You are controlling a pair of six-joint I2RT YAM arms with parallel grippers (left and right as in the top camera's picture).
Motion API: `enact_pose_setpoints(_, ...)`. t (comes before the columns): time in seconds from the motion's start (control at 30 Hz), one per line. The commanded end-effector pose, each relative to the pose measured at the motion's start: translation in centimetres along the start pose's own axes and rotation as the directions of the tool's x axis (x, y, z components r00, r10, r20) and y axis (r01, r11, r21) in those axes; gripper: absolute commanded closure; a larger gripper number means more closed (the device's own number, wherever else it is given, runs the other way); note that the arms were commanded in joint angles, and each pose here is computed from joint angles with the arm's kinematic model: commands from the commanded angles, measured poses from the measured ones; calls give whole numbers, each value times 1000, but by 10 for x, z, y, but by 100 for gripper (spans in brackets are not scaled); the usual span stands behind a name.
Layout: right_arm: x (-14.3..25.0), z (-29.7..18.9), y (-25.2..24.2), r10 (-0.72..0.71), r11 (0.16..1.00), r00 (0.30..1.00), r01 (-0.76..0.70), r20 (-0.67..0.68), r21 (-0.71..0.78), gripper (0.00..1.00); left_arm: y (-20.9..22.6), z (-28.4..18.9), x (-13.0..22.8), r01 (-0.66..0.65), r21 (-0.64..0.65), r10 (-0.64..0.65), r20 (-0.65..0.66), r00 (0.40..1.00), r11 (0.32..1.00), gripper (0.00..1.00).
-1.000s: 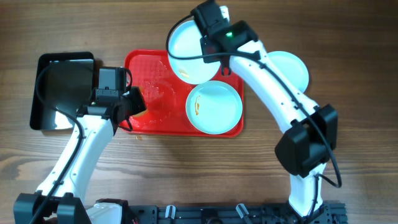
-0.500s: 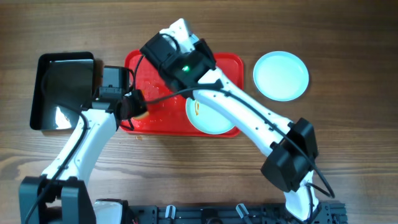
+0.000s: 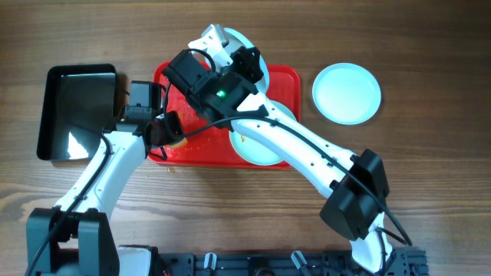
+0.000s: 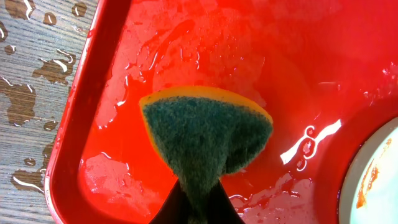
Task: Clean dirty plates on tray and stack at the side
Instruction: 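Lift the scrubbed plate with the right gripper and tilt it up, then place the plate onto the plate right of the red tray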
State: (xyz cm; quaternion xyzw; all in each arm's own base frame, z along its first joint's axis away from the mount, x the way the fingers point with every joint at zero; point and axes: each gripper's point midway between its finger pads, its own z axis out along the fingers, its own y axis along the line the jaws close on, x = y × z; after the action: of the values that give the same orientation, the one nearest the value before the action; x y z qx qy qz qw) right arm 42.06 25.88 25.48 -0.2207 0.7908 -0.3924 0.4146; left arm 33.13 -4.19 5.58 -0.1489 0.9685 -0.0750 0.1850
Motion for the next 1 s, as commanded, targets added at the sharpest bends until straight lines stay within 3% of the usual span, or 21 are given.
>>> enact_pose_setpoints(0.0,-8,-9,-19,68,997,997,-68,23,21,96,-2,3,3,9,14,-9,-15,1000,1000,96)
enact_pose_setpoints(0.13,-1,-7,6,133,983,991,-134,-16,-127,96,-2,3,3,9,14,-9,-15,1000,1000,96)
enact_pose_setpoints(0.23,10,-1,30,254,918,959,-280,-125,-282,96,-2,3,3,10,13,-10,-15,1000,1000,96)
enact_pose_setpoints(0.33,22,7,54,324,794,899,-428,-294,-432,96,-2,3,3,9,14,-9,-15,1000,1000,96)
enact_pose_setpoints(0.47,38,21,67,289,628,832,-537,-473,-563,96,-2,3,3,9,13,-9,-15,1000,1000,96)
enact_pose_setpoints(0.57,62,47,52,274,565,763,-620,-585,-544,96,-2,3,4,9,13,-9,-16,1000,1000,96)
enact_pose_setpoints(0.97,199,158,-48,375,568,430,-807,-821,-164,96,-2,3,4,10,12,-9,-19,1000,1000,96)
